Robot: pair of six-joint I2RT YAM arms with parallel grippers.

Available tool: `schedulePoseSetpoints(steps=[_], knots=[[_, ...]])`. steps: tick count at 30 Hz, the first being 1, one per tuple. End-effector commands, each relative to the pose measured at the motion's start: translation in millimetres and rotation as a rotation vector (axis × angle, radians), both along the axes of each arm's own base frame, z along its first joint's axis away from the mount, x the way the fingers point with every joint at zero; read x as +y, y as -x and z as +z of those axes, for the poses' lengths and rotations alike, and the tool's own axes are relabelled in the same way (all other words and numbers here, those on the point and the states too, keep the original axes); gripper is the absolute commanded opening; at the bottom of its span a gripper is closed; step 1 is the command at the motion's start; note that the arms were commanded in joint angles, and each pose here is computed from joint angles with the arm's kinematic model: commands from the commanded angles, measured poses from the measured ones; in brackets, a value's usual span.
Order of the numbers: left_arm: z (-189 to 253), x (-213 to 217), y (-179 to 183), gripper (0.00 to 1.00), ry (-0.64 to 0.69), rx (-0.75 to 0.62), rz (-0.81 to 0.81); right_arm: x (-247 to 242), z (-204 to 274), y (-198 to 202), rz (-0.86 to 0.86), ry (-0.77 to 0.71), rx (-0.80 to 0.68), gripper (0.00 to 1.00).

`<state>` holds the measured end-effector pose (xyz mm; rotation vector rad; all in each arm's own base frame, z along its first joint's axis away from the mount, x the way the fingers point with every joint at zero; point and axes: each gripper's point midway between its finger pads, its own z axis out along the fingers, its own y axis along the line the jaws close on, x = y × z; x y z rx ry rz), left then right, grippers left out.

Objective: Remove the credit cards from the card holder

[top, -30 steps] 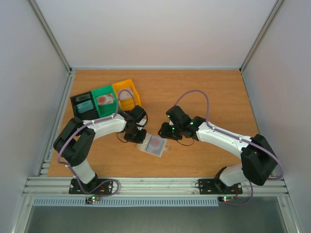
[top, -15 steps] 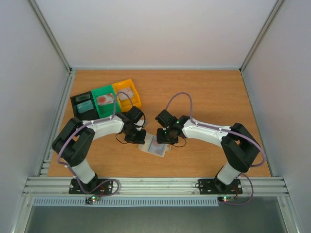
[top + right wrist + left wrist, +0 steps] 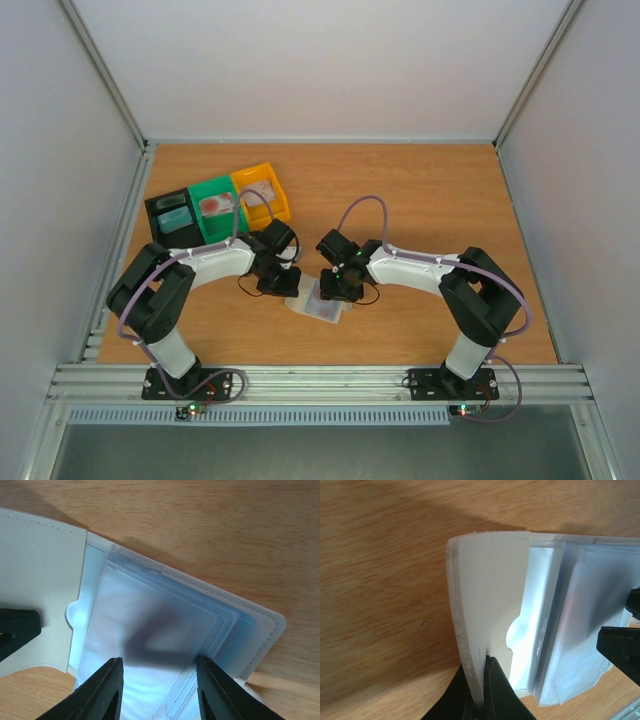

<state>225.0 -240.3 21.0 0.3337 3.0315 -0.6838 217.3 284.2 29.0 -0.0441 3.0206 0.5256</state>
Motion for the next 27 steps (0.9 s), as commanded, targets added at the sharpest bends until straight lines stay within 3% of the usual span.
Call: schedulePoseSetpoints(steps=[1,13,18,23,27], knots=[[1,-1,0,0.00,0.018,-0.006,0.011,16,2,4,0.038,-0.044,0.006,0.41],[2,-2,-1,0.00,0.025,-0.011,0.010,31,15,-2,0.095,-0.043,-0.024,0.38],[4,-4,-1,0.00,0.052,-0.013,0.009,53,20,-2,0.126,-0.152,-0.020,0.38],[9,-3,-3,0.17,0.112,-0.014,0.024,72,43,-9,0.163,-0.260,-0.070,0.39],[15,7,-7,0.42,0.143,-0.021,0.069,68,46,-14,0.150,-0.226,-0.097,0.38]])
